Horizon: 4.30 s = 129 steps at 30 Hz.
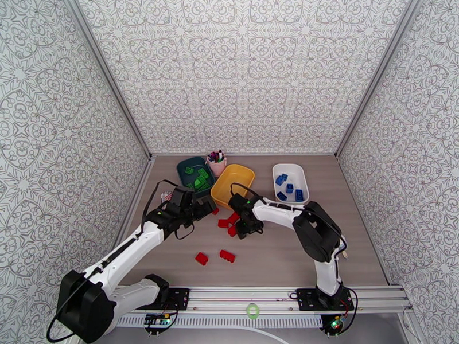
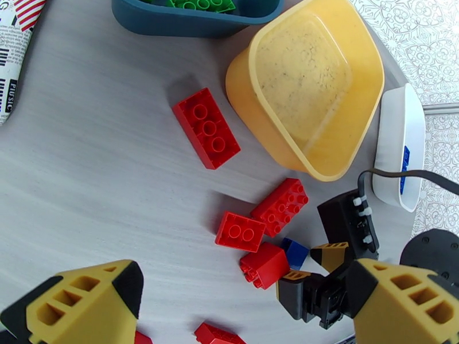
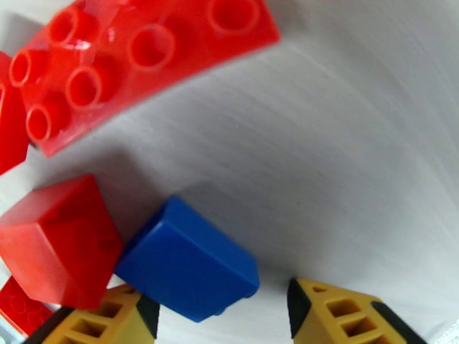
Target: Sort the legos into containers by color
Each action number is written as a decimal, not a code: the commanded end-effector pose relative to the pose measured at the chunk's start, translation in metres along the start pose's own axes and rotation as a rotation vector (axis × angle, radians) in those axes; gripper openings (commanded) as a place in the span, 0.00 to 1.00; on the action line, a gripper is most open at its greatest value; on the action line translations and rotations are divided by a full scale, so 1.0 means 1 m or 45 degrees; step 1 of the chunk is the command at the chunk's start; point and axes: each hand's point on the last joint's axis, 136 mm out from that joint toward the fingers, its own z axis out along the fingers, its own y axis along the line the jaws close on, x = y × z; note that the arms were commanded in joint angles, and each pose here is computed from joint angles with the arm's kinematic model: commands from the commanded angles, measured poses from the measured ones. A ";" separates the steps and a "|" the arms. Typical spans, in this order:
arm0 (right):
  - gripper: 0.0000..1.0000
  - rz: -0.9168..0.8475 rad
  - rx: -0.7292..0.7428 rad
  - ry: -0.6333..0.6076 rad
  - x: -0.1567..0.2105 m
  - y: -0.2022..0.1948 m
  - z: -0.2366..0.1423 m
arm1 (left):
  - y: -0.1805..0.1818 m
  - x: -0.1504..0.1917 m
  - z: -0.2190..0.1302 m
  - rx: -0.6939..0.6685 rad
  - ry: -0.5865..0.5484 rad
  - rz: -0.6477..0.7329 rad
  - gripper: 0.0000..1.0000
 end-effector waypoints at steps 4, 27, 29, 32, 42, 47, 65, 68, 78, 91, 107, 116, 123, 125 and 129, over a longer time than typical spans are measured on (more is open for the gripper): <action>0.60 0.029 0.109 -0.006 -0.020 -0.015 0.011 | -0.006 -0.008 -0.003 0.000 -0.004 0.016 0.99; 0.33 0.189 0.014 -0.097 -0.013 -0.034 -0.032 | -0.041 0.017 0.016 0.045 0.057 0.147 0.99; 0.33 0.211 0.018 -0.124 -0.007 -0.038 -0.043 | -0.051 0.021 0.022 0.057 0.070 0.175 0.99; 0.33 0.254 0.039 -0.153 0.003 -0.048 -0.058 | -0.070 0.025 0.031 0.085 0.094 0.239 0.99; 0.32 0.526 0.029 -0.207 0.018 -0.103 -0.094 | -0.171 0.051 0.072 0.220 0.234 0.598 0.99; 0.32 0.696 -0.018 -0.251 0.014 -0.140 -0.111 | -0.222 0.054 0.089 0.332 0.283 0.682 0.99; 0.31 1.054 -0.069 -0.268 -0.031 -0.264 -0.136 | -0.310 -0.001 0.137 0.485 0.292 0.733 0.99; 0.31 1.057 -0.062 -0.255 -0.041 -0.273 -0.133 | -0.303 -0.019 0.138 0.463 0.262 0.693 0.99; 0.37 1.045 -0.075 -0.201 -0.074 -0.287 -0.112 | -0.270 -0.038 0.111 0.381 0.185 0.700 0.99; 0.55 0.995 -0.186 -0.182 -0.107 -0.284 -0.095 | -0.189 -0.040 0.062 0.178 0.089 0.601 0.99; 0.56 0.819 -0.230 -0.268 -0.080 -0.220 -0.142 | -0.033 0.013 0.008 -0.287 0.160 0.411 0.98; 0.59 0.583 -0.211 -0.191 -0.027 -0.110 -0.123 | 0.047 0.069 -0.019 -0.511 0.285 0.168 0.89; 0.59 0.482 -0.183 -0.146 0.011 -0.055 -0.106 | 0.092 0.136 -0.025 -0.534 0.428 -0.073 0.76; 0.59 0.470 -0.173 -0.140 0.019 -0.047 -0.103 | 0.102 0.149 -0.026 -0.536 0.439 -0.135 0.75; 0.59 0.478 -0.176 -0.144 0.031 -0.038 -0.101 | 0.115 0.166 -0.021 -0.547 0.471 -0.242 0.76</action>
